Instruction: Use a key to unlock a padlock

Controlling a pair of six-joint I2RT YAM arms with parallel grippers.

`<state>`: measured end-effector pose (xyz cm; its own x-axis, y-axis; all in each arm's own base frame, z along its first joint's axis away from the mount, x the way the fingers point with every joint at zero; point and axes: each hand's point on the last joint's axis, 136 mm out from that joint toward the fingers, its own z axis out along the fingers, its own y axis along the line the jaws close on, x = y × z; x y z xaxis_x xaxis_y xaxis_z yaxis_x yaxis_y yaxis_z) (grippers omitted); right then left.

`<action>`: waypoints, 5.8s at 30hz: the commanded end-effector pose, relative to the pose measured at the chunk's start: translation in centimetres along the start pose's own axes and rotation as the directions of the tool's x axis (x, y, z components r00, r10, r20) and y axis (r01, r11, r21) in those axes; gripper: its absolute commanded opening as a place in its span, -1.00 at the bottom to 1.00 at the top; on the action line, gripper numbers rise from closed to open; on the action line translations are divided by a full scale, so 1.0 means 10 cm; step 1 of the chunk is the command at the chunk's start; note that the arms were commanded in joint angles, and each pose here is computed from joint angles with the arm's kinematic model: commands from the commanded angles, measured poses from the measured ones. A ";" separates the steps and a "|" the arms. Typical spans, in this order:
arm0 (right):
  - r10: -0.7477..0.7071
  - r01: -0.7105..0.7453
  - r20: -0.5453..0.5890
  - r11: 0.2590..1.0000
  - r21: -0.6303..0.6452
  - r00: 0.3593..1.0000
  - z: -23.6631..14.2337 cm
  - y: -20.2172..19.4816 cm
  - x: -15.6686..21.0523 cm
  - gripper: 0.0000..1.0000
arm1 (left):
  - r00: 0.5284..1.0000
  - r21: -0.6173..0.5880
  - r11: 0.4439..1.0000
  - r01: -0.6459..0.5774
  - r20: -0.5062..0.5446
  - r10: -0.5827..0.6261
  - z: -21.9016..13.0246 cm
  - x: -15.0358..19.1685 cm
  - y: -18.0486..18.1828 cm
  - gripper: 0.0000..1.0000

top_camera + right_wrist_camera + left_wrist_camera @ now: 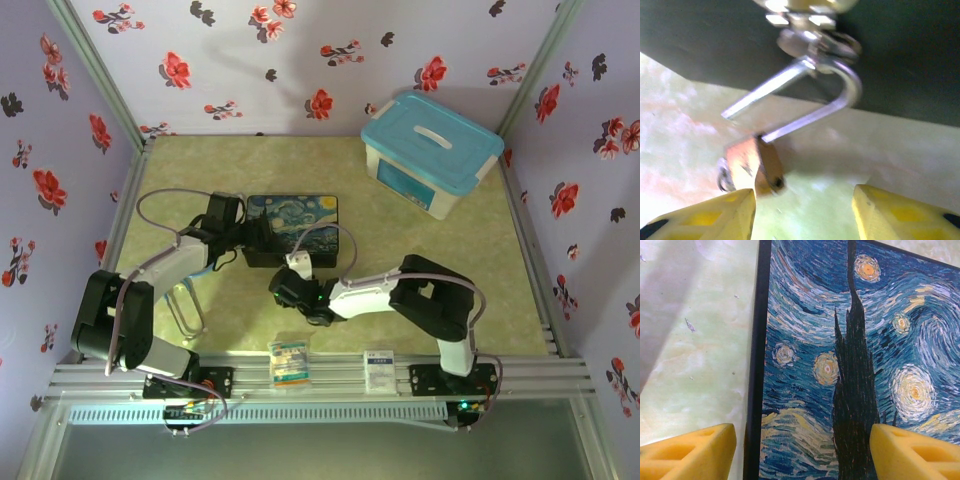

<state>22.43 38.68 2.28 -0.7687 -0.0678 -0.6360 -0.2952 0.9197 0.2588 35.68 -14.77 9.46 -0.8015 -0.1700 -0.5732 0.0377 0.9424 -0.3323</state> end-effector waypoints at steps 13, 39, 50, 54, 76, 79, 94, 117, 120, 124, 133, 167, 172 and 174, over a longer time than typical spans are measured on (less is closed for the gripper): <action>0.091 -0.089 0.011 0.992 -0.086 0.996 -0.02 0.20 -0.17 0.24 | 1.000 -0.011 1.000 -0.007 -0.014 0.007 0.06 0.00 0.00 0.43; -0.155 0.159 -0.043 0.979 0.124 0.987 0.35 0.07 0.17 -0.23 | 0.999 0.002 1.000 0.006 -0.031 -0.006 0.19 0.08 0.01 0.45; 0.024 -0.022 0.011 0.995 -0.097 1.000 0.17 0.23 0.03 -0.87 | 0.999 0.002 1.000 0.006 -0.036 -0.006 0.19 0.10 0.02 0.44; 0.175 -0.164 0.021 0.951 -0.261 0.984 0.11 0.24 -0.04 -1.00 | 0.999 0.000 1.000 0.005 -0.037 -0.005 0.19 0.11 0.02 0.44; 0.695 -0.497 0.205 0.660 -0.563 0.689 0.16 0.07 -0.50 -1.00 | 0.998 -0.010 1.000 -0.010 -0.064 0.010 0.24 0.23 0.08 0.37; 0.703 -0.498 0.233 0.662 -0.560 0.672 0.21 0.10 -0.57 -1.00 | 0.997 -0.015 1.000 -0.020 -0.070 0.019 0.24 0.23 0.10 0.37; 0.797 -0.585 0.352 0.601 -0.545 0.491 0.11 -0.35 -0.81 -1.00 | 0.986 -0.107 0.991 -0.084 -0.151 0.067 0.45 0.52 0.37 0.15; 0.694 -0.574 0.034 0.621 -0.534 0.719 -0.09 -0.69 -0.47 -1.00 | 0.991 -0.120 0.989 -0.084 -0.118 0.070 0.42 0.29 0.36 0.19; 0.692 -0.616 -0.050 0.606 -0.503 0.721 -0.13 -0.83 -0.27 -1.00 | 0.992 -0.118 0.990 -0.081 -0.108 0.069 0.40 0.19 0.35 0.21; 0.706 -0.701 -0.172 0.581 -0.413 0.687 -0.11 -1.06 0.06 -1.00 | 0.993 -0.110 0.990 -0.085 -0.095 0.075 0.37 0.09 0.32 0.22; 0.624 -0.710 -0.375 0.687 -0.154 0.686 -0.24 -1.29 0.54 -1.00 | 0.993 -0.099 0.991 -0.095 -0.081 0.087 0.27 -0.01 0.27 0.24; 0.455 -0.482 -0.501 0.872 0.084 0.736 -0.48 -2.05 0.13 -0.21 | 0.997 -0.051 0.997 -0.058 -0.054 0.055 0.46 -0.39 0.15 0.56; 0.430 -0.479 -0.453 0.878 0.008 0.781 -0.36 -1.96 -0.15 -0.23 | 0.998 -0.001 0.999 -0.033 -0.062 0.033 0.61 -0.49 0.05 0.56; 0.417 -0.473 -0.442 0.881 -0.019 0.794 -0.30 -1.93 -0.24 -0.25 | 0.997 0.001 0.999 -0.034 -0.062 0.034 0.64 -0.54 0.02 0.56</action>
<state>24.57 20.46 2.10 -0.9885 0.1383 0.0604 0.1476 0.8018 0.5791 43.71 -15.68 9.33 -0.8055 -0.1332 -0.5774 0.0784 0.9419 -0.3266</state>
